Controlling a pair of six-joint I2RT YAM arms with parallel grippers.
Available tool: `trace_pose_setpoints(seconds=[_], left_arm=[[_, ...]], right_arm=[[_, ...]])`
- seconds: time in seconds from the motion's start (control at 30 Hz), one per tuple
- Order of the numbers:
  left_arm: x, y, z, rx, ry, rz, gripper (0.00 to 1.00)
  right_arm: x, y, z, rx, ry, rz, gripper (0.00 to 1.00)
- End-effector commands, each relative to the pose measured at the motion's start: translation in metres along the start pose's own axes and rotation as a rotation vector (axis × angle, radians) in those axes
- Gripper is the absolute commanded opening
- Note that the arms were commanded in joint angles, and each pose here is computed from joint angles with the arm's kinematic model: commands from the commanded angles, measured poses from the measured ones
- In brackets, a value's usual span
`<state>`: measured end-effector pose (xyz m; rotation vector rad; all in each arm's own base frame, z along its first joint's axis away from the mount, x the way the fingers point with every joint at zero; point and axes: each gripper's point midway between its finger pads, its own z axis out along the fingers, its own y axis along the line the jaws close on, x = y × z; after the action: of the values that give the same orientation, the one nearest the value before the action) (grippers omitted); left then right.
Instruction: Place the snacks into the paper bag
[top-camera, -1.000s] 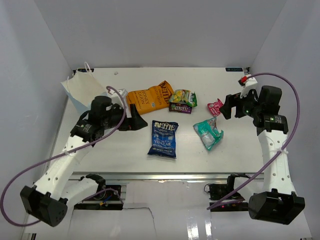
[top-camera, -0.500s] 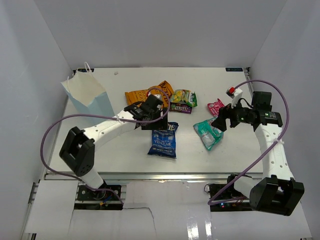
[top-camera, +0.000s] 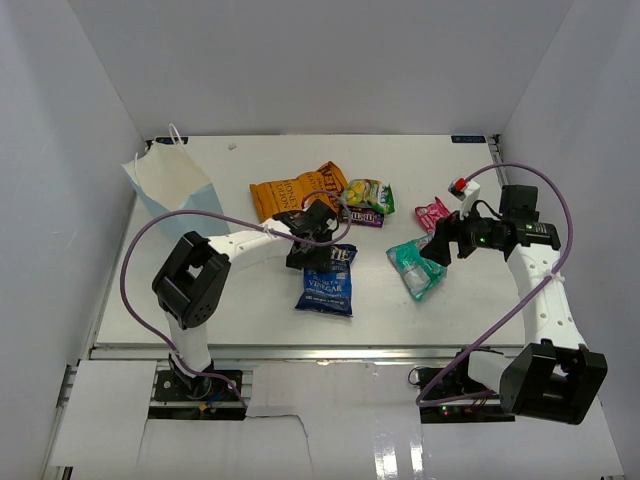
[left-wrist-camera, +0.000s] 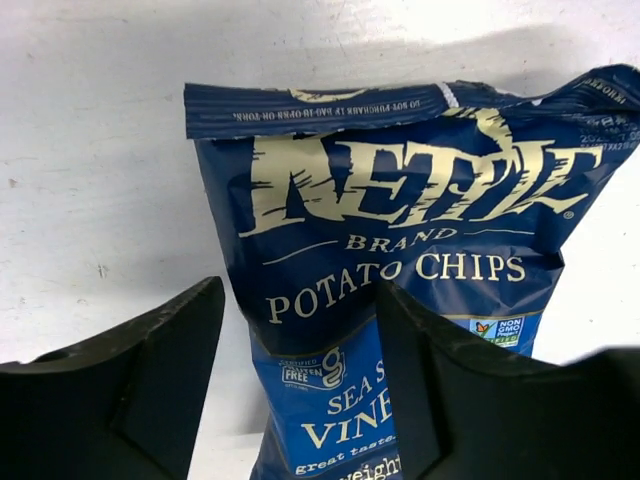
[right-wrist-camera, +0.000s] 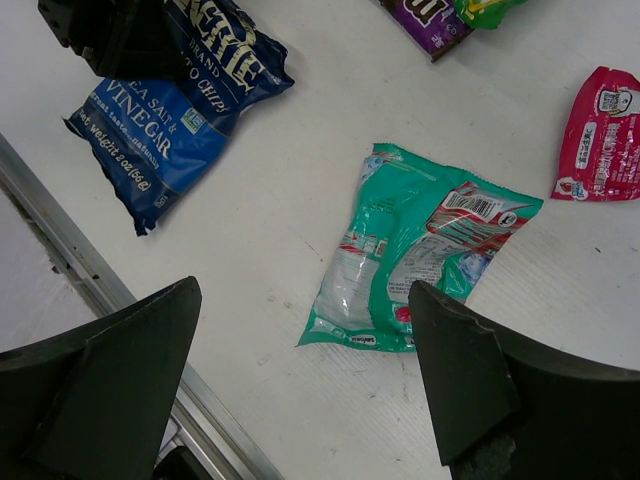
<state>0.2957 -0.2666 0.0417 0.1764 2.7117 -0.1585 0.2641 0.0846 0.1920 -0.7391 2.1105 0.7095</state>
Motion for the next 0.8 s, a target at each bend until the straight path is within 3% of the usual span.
trace_pose_setpoints(seconds=[0.0, 0.03, 0.07, 0.27, 0.5, 0.53, 0.77], left_arm=[[-0.002, -0.008, -0.004, 0.053, -0.02, -0.028, 0.7], [-0.001, -0.009, -0.004, 0.066, -0.03, -0.033, 0.66], [-0.005, -0.011, -0.011, 0.084, -0.049, -0.049, 0.56], [-0.001, -0.012, -0.019, 0.157, -0.068, -0.081, 0.41], [-0.009, -0.014, -0.046, 0.233, -0.124, -0.11, 0.11], [-0.018, -0.015, -0.063, 0.253, -0.169, -0.117, 0.03], [-0.077, 0.003, -0.181, 0.29, -0.466, -0.242, 0.0]], right_arm=[[0.0, 0.001, 0.002, -0.023, -0.01, -0.013, 0.9], [0.0, 0.001, 0.002, -0.023, -0.01, -0.014, 0.9], [-0.001, 0.0, 0.001, -0.022, -0.013, -0.019, 0.9], [-0.005, 0.001, 0.0, -0.027, -0.024, -0.021, 0.9], [-0.011, 0.001, -0.005, -0.015, -0.041, -0.034, 0.9], [-0.013, 0.002, -0.006, -0.014, -0.046, -0.038, 0.9], [-0.022, 0.004, -0.01, -0.014, -0.071, -0.057, 0.9]])
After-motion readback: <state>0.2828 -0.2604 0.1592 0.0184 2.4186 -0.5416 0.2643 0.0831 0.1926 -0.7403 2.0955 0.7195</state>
